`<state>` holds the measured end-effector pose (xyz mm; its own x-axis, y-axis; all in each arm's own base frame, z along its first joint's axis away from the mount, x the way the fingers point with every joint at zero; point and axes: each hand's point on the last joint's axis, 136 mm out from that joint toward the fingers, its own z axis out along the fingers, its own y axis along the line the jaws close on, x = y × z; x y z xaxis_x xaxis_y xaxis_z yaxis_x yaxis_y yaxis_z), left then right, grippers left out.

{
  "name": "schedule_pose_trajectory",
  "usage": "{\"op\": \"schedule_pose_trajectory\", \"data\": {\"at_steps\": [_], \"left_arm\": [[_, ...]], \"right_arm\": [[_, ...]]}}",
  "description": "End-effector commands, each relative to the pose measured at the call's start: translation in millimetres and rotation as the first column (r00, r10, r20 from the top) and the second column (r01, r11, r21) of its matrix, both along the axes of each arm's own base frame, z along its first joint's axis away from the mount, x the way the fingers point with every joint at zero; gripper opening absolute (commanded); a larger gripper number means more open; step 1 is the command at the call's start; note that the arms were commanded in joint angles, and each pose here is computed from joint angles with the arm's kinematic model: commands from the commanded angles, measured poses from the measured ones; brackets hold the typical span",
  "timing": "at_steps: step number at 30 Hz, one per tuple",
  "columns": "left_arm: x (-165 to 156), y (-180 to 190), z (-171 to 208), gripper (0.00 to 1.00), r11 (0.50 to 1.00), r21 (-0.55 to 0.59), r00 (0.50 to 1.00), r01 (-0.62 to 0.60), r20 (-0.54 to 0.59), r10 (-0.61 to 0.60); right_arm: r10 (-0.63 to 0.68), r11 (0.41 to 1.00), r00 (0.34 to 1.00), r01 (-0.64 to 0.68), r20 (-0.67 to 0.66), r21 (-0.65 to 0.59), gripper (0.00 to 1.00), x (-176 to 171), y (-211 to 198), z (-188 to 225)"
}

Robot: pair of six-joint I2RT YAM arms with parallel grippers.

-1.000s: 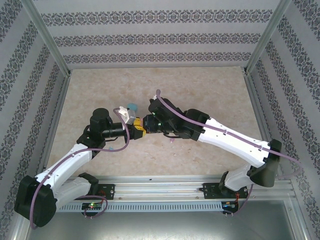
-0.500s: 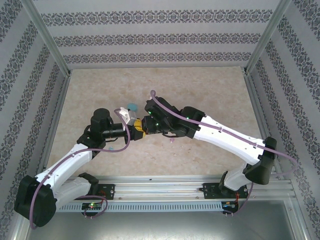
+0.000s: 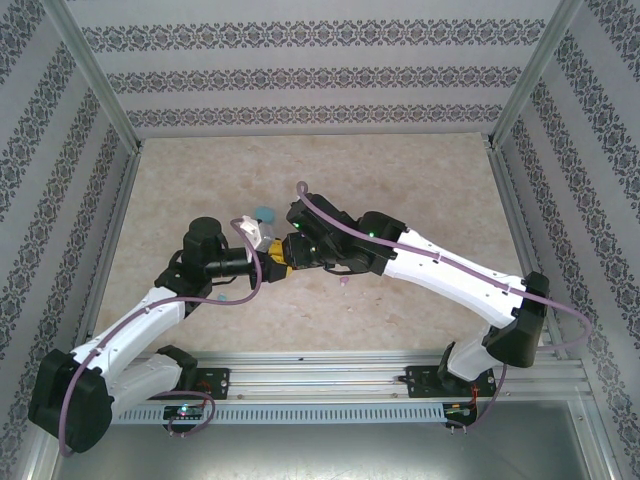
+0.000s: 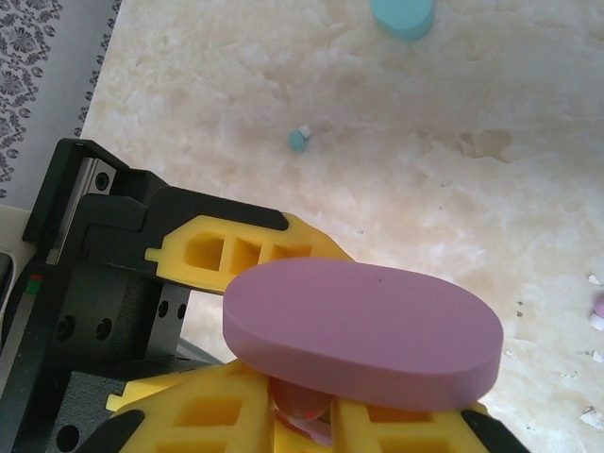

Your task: Insert the wireless bluetooth earbuds into the charging case

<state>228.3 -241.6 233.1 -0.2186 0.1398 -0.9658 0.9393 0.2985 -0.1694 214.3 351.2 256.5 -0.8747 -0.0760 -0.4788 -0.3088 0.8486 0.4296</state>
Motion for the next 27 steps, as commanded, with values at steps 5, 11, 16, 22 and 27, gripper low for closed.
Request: {"op": "schedule_pose_trajectory", "data": {"at_steps": [5,11,16,22,27], "left_arm": [[-3.6,-6.8,22.1,0.09,0.999,-0.025,0.995,0.040,0.089,-0.038],[-3.5,-6.9,20.7,0.09,0.999,-0.022,0.996,0.037,0.085,-0.035],[-3.3,-6.8,19.9,0.10,0.999,-0.019,0.996,0.035,0.085,-0.033],[-1.8,-6.3,19.0,0.10,1.000,-0.021,0.998,0.022,0.066,-0.021],[2.2,-6.3,18.6,0.11,1.000,-0.026,0.999,0.002,0.034,-0.002]], "right_arm": [[0.008,0.999,1.000,-0.009,-0.027,-0.041,0.29,1.1,-5.0,-10.1],[0.003,0.999,1.000,-0.004,-0.030,-0.033,0.33,2.3,-5.4,-8.9],[-0.012,1.000,1.000,0.012,-0.023,-0.012,0.38,4.2,-9.9,-1.2],[-0.038,0.997,0.999,0.037,0.010,0.064,0.39,6.3,-21.8,19.0],[-0.063,0.991,0.998,0.059,0.026,0.122,0.40,0.7,-35.5,30.6]]}}
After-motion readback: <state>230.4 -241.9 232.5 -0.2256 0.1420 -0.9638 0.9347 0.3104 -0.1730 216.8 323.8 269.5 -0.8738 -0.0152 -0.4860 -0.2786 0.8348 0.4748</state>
